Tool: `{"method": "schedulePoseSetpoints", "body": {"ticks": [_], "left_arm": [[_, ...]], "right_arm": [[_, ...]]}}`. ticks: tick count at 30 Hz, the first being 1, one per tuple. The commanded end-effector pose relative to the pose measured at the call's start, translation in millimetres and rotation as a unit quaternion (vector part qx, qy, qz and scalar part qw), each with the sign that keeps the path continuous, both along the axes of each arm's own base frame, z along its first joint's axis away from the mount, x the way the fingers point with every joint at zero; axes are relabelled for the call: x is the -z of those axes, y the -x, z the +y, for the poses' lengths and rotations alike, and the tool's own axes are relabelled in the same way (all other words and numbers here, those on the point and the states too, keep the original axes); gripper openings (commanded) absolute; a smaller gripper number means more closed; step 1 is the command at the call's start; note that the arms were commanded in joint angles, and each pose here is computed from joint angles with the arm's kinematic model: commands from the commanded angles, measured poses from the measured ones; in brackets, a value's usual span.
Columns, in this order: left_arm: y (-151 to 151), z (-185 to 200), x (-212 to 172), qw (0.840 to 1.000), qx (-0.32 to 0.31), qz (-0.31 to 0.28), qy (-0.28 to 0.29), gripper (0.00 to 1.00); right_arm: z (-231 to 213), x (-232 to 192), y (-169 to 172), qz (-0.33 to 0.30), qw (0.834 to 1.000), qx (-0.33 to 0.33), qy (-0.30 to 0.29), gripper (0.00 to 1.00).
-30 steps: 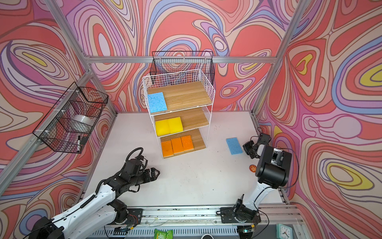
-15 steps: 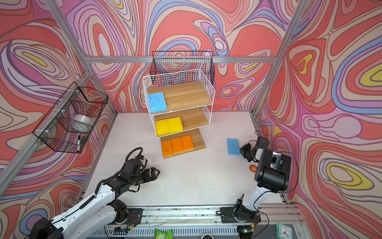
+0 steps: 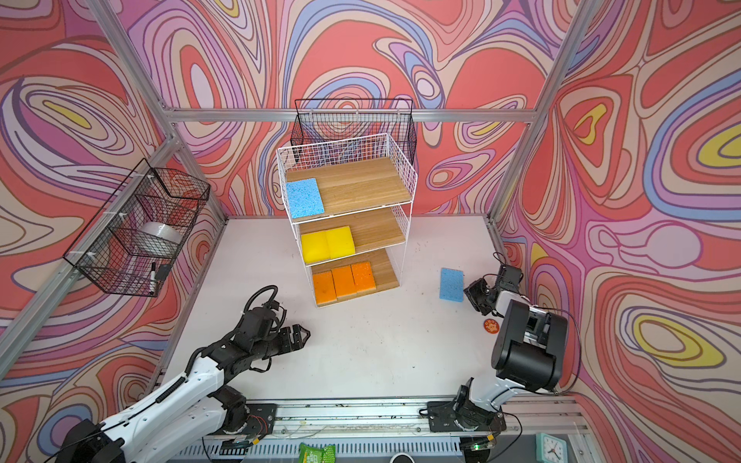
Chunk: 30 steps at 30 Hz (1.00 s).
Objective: Place and organize the cleaning sponges onto the shelf
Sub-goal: 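Lower the open right gripper beside the far blue sponge, then close the right gripper on the blue sponge's edge and tilt it up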
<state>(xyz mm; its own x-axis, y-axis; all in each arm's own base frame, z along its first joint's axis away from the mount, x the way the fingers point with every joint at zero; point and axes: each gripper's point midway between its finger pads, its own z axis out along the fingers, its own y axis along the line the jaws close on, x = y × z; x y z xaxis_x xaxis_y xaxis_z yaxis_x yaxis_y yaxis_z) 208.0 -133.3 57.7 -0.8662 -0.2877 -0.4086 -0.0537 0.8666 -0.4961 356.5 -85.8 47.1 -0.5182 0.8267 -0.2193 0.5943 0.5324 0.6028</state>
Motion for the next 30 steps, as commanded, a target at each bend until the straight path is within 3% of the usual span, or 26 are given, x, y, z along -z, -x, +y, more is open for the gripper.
{"method": "schedulePoseSetpoints", "body": {"ticks": [1, 15, 30], "left_arm": [[-6, -1, -2, 1.000, -0.004, -0.010, 0.005, 0.89], [-9, -6, -1, 1.000, -0.004, -0.008, 0.012, 0.89], [-13, -10, 0, 1.000, -0.001, -0.003, 0.016, 0.88]], "right_arm": [[4, 0, 7, 0.006, 1.000, -0.014, 0.010, 0.33], [24, 19, 2, 0.033, 0.998, -0.058, 0.017, 0.32], [28, 27, 1, 0.054, 0.996, -0.067, 0.015, 0.03]]}}
